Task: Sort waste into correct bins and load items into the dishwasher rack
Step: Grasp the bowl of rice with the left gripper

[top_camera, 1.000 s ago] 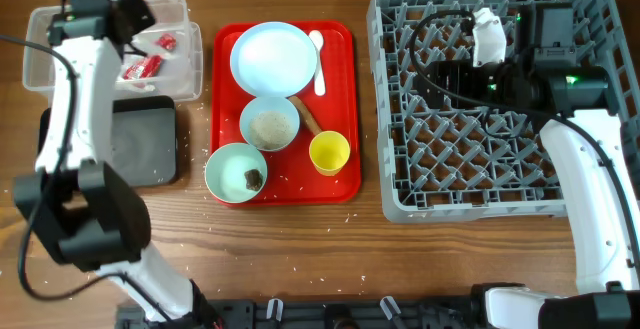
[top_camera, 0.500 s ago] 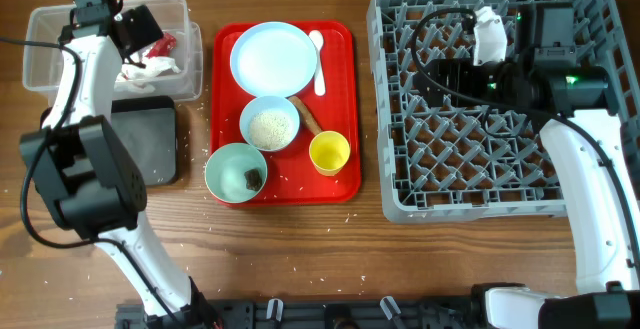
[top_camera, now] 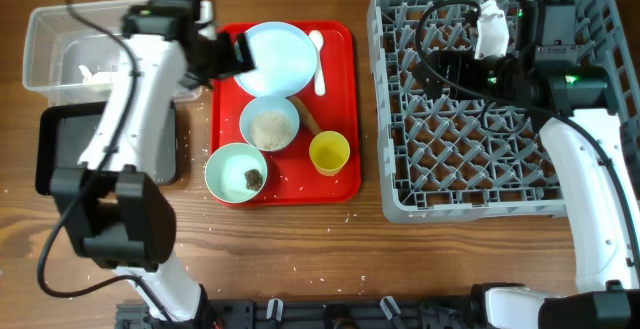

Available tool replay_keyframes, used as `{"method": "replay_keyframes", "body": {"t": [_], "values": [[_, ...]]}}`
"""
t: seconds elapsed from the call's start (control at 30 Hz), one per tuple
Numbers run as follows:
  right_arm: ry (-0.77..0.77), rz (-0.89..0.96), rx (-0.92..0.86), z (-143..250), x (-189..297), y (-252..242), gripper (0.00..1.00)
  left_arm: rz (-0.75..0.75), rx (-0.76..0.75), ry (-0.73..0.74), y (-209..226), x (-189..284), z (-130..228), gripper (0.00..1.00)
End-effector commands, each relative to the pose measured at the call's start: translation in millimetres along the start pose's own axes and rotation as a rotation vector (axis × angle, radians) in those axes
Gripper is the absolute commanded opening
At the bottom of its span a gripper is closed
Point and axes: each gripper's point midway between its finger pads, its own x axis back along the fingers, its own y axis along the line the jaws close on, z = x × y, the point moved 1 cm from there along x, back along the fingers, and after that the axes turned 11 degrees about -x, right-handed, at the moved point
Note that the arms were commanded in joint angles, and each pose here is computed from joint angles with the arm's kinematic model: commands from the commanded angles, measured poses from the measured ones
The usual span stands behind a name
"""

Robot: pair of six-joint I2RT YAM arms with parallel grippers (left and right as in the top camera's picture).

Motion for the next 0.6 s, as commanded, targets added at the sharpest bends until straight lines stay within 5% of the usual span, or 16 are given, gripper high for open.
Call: {"method": "replay_keyframes", "body": {"t": [0.0,0.07,0.2,0.4,0.57], "values": [[-0.001,-0.023,-0.009,-3.6,-1.6,5.2,1.0,-0.031,0.001,0.05,-32.8,-17.5,22.7,1.0],[0.0,-0.023,-0.009,-3.3,-1.6,5.1,1.0,-0.03,-0.031,0.063,-47.7,-30.7,34.7,0.99],[-0.001,-0.023,-0.01,-3.5,-1.6,5.2,1.0,-0.015,-0.095,0.081,-68.7,-51.6,54.5,0.8],[0.003,-0.022,-0.012,-2.5,-1.6,4.9,1.0,0.002,-0.185,0.088,-89.4,-79.6,81.1,0.71],[0.008,-0.021,-0.015,-1.5,-1.6,4.7,1.0,0.005,-0.253,0.101,-87.8,-98.3,99.1,0.45]]}}
